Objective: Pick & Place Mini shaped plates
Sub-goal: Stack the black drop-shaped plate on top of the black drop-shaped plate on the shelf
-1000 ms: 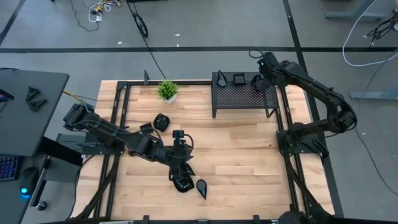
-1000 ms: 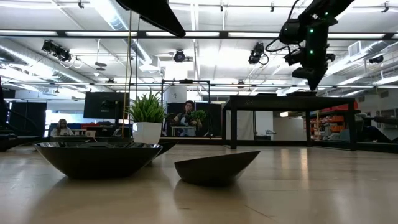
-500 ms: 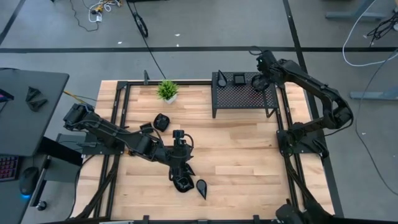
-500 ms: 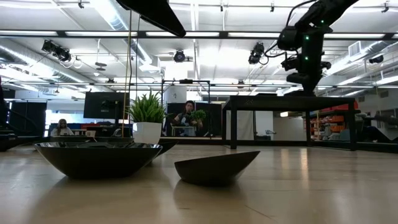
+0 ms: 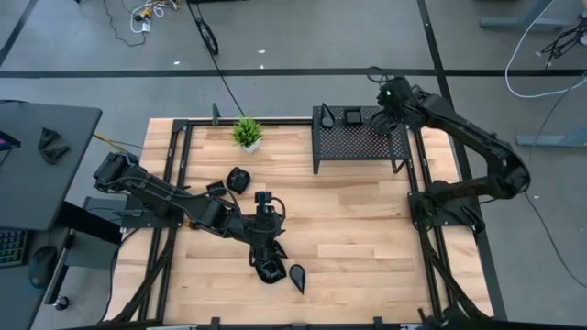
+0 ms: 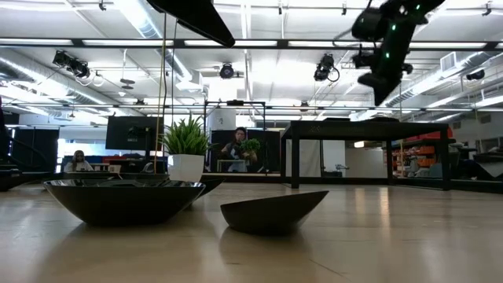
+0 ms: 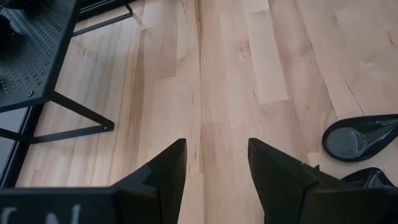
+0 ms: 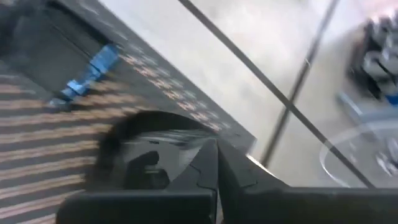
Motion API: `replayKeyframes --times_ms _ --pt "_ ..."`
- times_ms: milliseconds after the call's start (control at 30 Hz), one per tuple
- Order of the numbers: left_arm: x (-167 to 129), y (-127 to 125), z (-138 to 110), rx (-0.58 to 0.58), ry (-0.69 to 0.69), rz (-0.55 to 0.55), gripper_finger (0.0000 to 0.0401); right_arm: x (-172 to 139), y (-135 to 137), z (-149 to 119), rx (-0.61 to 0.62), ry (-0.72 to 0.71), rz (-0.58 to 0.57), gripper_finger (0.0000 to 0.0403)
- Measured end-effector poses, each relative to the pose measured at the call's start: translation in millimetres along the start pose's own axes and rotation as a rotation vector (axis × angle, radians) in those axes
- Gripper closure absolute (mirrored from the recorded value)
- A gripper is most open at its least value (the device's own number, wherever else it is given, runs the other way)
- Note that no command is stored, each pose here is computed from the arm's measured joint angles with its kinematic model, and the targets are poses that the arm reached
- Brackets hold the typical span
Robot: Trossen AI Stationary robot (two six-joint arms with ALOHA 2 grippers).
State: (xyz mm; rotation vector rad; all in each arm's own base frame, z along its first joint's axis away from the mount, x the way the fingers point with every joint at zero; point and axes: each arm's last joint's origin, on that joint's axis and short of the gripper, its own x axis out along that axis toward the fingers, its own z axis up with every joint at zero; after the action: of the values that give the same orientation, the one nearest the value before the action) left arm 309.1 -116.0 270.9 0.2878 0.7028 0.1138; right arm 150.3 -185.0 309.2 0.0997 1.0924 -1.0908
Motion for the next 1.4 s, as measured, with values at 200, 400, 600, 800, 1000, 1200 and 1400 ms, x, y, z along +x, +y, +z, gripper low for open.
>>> replayKeyframes --times_ms 200,400,600,800,1000,1200,1400 --pt "-1.0 -1.8 -2.4 0.009 0.020 -0.003 0.0224 -43.0 36.8 -1.9 0.013 -0.155 0.143 0.0401" --pt "-8.6 -10.6 -13.6 0.018 0.103 0.033 0.0224 -86.6 100.2 -10.4 -0.042 -0.279 0.381 0.0401" --pt "-25.9 -30.3 -27.1 0.024 0.153 0.105 0.0224 -132.9 175.7 -26.1 -0.159 -0.451 0.646 0.0401" --pt "-48.0 -52.8 -41.3 -0.009 0.160 0.150 0.0224 -161.5 250.2 -52.7 -0.305 -0.576 0.825 0.0401" --pt "-71.6 -71.7 -55.9 -0.073 0.134 0.187 0.0224 -165.6 308.7 -86.5 -0.416 -0.588 0.906 0.0384" --pt "-85.6 -83.7 -60.9 -0.159 0.050 0.208 0.0224 -160.6 340.6 -111.4 -0.397 -0.506 0.966 0.0331" --pt "-87.6 -85.3 -59.9 -0.190 0.003 0.229 0.0224 -160.5 356.0 -125.1 -0.368 -0.356 1.140 0.0232"
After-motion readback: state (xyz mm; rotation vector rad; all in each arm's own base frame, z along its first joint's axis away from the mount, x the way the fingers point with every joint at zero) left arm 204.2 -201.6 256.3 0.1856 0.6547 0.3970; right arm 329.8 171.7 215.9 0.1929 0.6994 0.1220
